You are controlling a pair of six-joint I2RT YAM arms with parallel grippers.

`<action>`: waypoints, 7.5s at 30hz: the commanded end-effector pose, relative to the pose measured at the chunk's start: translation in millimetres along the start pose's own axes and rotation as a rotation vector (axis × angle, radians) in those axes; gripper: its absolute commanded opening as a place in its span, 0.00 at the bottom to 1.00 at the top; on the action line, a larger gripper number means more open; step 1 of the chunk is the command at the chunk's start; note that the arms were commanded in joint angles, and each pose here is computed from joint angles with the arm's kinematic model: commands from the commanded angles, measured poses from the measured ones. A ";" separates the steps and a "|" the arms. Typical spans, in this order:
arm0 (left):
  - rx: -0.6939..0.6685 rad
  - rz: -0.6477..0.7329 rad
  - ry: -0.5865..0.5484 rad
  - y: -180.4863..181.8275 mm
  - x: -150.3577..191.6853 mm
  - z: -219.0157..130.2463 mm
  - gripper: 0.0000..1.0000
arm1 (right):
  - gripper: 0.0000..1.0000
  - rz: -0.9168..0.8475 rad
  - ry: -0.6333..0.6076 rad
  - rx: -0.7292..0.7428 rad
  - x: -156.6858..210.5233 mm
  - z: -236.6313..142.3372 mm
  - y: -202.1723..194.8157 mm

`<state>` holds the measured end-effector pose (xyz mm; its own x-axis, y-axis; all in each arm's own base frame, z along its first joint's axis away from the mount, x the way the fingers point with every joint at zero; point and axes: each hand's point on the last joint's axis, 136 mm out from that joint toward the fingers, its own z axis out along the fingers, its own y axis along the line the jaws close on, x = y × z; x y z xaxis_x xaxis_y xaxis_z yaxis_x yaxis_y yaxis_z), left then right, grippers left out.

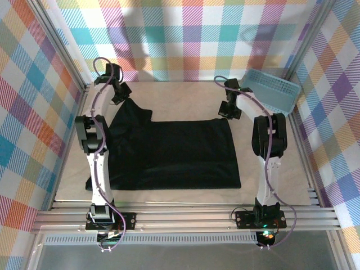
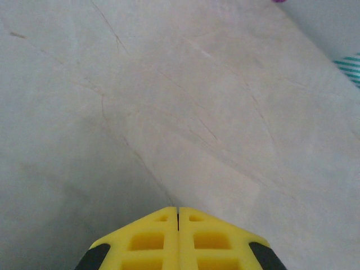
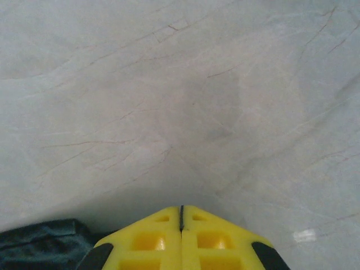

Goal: Fold and stack the t-shirts

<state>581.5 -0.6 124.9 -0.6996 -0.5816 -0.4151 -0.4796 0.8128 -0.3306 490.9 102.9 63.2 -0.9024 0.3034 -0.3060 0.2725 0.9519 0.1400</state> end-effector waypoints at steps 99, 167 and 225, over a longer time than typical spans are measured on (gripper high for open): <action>-0.546 -0.250 0.236 228.3 323.7 -222.3 0.00 | 0.33 -0.024 0.107 -0.050 164.3 -66.5 -41.6; -0.070 0.070 0.505 -59.1 272.6 0.5 0.45 | 0.14 0.260 0.346 0.082 94.4 17.4 -106.1; -0.232 -0.150 0.298 93.4 133.2 4.1 0.05 | 0.32 0.129 0.386 0.067 137.7 3.0 -96.7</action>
<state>445.8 -18.2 34.6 -0.7167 -0.6916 -0.0897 -0.6664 0.7171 -0.2041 359.5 61.2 19.5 -0.9145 0.4039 0.0237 0.4024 0.9016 0.1590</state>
